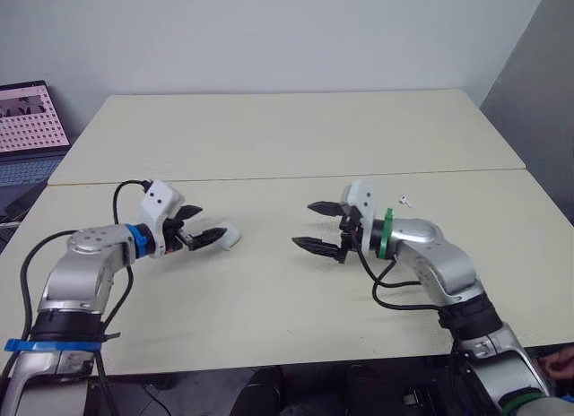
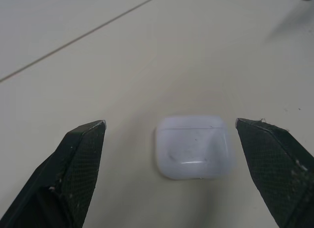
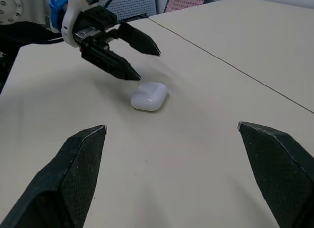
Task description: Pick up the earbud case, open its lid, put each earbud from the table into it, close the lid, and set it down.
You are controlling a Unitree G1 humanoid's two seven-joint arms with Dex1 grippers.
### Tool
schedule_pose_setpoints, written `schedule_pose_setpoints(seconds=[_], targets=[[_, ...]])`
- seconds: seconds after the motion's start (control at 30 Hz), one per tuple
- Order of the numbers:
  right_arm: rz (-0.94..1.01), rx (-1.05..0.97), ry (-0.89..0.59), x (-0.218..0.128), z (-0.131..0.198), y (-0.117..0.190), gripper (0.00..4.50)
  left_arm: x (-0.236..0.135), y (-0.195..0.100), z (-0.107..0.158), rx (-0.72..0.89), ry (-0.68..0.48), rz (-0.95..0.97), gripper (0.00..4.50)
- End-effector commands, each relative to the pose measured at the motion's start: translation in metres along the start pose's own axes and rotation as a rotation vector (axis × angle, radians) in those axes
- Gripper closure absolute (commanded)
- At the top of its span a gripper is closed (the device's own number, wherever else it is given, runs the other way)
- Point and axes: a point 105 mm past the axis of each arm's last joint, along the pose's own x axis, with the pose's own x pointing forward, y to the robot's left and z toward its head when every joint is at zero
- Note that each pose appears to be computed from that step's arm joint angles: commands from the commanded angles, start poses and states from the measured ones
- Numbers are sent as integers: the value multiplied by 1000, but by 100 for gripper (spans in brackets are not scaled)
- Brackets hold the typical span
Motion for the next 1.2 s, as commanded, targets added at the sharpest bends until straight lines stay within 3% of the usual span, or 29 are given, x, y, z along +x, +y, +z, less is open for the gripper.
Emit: schedule_pose_setpoints(seconds=[0.03, 0.47, 0.57, 0.7, 0.8, 0.9, 1.0, 1.2], targets=[[18, -35, -23, 3, 13, 3, 0, 4, -4, 0, 20, 0, -1, 5], [-15, -45, -12, -6, 17, 3, 0, 31, -5, -32, -11, 53, 5, 5], [-27, -43, -5, -10, 17, 2, 0, 30, -4, -33, -23, 57, -12, 61], [-44, -36, 7, -17, 14, 1, 0, 30, -10, -30, -29, 46, -65, 173], [-69, -33, 16, -23, 13, -3, 0, 34, -16, -15, 23, -8, -85, 173], [-101, -6, 15, -31, 15, -9, 0, 39, -24, 14, 158, -133, -97, 173], [-148, 159, -3, -41, 21, -17, 0, 41, -54, 58, 607, -361, -127, 173], [-79, 360, -16, -34, 31, -5, 0, 47, -84, 85, 1065, -595, -130, 173]])
